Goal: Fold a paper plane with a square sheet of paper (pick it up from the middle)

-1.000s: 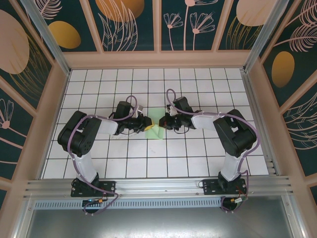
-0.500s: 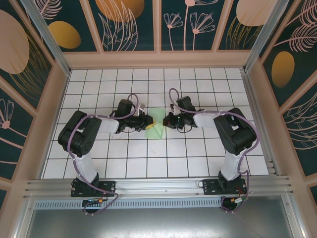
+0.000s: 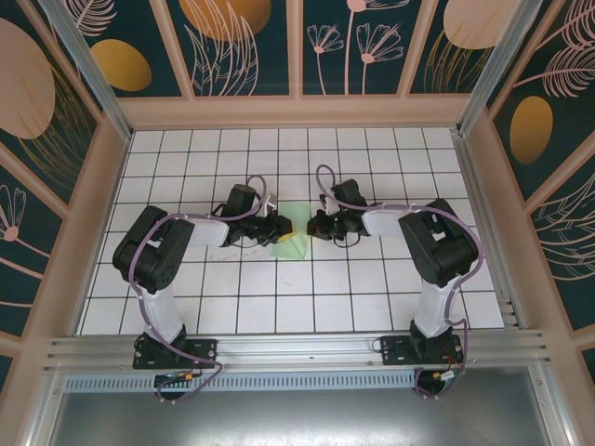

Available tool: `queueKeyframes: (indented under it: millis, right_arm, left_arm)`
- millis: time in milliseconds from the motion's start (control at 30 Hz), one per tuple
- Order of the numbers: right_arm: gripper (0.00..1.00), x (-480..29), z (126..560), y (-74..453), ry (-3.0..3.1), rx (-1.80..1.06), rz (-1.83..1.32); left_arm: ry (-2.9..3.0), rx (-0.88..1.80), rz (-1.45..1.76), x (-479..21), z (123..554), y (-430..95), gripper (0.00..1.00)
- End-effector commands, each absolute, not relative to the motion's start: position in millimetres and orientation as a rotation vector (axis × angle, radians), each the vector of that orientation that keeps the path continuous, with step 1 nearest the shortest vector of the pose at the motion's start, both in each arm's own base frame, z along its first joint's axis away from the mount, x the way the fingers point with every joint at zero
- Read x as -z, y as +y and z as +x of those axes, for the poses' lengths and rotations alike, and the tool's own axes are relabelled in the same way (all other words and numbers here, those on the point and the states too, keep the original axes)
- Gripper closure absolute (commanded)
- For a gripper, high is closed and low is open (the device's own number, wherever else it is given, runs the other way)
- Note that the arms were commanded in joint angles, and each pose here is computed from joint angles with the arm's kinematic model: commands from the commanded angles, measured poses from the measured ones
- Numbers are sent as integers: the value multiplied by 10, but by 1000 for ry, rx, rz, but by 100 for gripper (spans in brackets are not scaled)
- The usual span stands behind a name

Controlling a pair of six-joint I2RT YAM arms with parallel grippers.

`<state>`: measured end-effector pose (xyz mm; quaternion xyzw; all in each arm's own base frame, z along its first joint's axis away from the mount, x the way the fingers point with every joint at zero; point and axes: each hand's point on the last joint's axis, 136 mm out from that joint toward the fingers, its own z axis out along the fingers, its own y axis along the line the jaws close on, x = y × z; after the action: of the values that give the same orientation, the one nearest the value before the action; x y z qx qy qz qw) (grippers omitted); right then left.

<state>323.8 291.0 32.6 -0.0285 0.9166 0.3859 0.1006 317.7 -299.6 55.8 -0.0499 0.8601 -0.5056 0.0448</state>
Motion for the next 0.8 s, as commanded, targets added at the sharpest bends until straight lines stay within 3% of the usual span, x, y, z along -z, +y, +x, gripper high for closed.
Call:
queueKeyframes:
  millis: [0,767]
  right_arm:
    - [99,-341,3310,2940,2692,-1150,-133]
    - [99,-355,3172,2953,2724,-1171,-178]
  left_arm:
    - [2647,1505,-113,-515,3194,-3044,85]
    - [2616,1504,-67,-645,3176,-3083,86]
